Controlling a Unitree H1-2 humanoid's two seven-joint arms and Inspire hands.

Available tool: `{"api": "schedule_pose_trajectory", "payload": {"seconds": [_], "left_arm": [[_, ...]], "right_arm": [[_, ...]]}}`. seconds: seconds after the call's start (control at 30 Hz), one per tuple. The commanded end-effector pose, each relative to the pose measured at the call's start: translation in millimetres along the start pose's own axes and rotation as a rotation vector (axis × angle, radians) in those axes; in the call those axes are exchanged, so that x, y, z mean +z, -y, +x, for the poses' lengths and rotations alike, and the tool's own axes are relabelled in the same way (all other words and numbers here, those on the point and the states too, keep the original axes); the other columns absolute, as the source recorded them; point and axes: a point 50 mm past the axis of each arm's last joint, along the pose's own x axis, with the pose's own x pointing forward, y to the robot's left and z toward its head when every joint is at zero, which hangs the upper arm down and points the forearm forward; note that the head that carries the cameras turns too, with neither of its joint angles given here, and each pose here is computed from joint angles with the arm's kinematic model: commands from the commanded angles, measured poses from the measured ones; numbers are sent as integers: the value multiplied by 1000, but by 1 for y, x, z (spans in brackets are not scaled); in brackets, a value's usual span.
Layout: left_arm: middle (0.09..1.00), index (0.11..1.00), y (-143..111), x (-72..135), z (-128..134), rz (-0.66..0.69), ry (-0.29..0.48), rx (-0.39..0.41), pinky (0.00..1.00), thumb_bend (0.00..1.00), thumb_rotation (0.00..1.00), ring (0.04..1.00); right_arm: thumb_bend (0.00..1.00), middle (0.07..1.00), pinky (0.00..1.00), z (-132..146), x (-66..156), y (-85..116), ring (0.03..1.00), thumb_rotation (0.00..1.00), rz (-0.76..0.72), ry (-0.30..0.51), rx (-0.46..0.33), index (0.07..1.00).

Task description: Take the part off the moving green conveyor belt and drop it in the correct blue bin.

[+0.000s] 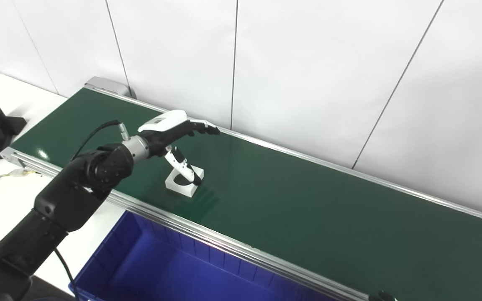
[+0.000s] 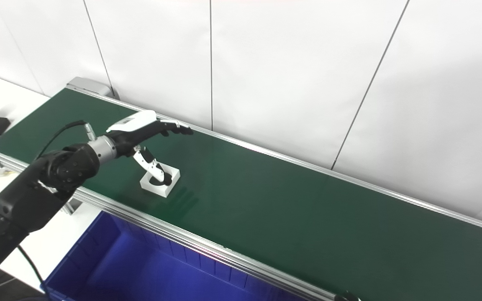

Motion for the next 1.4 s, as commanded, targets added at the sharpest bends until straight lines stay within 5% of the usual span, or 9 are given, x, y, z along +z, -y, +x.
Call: {"api": "schedule_pose_trajectory", "payload": {"seconds": [0.0,0.53,1.37], "left_arm": [[854,845,-25,5,4,84,33,41,810,948,232,852],[878,889,10,23,24,212,50,-67,792,957,256,853],[833,846,40,7,79,350,16,-145,741,953,219,797]], "right_arm": [[510,768,624,3,13,-1,729,662,-2,94,1,817],[521,769,621,2,14,-2,728,665,-11,98,3,819],[563,768,622,-4,17,-6,727,675,-5,98,0,815]]}}
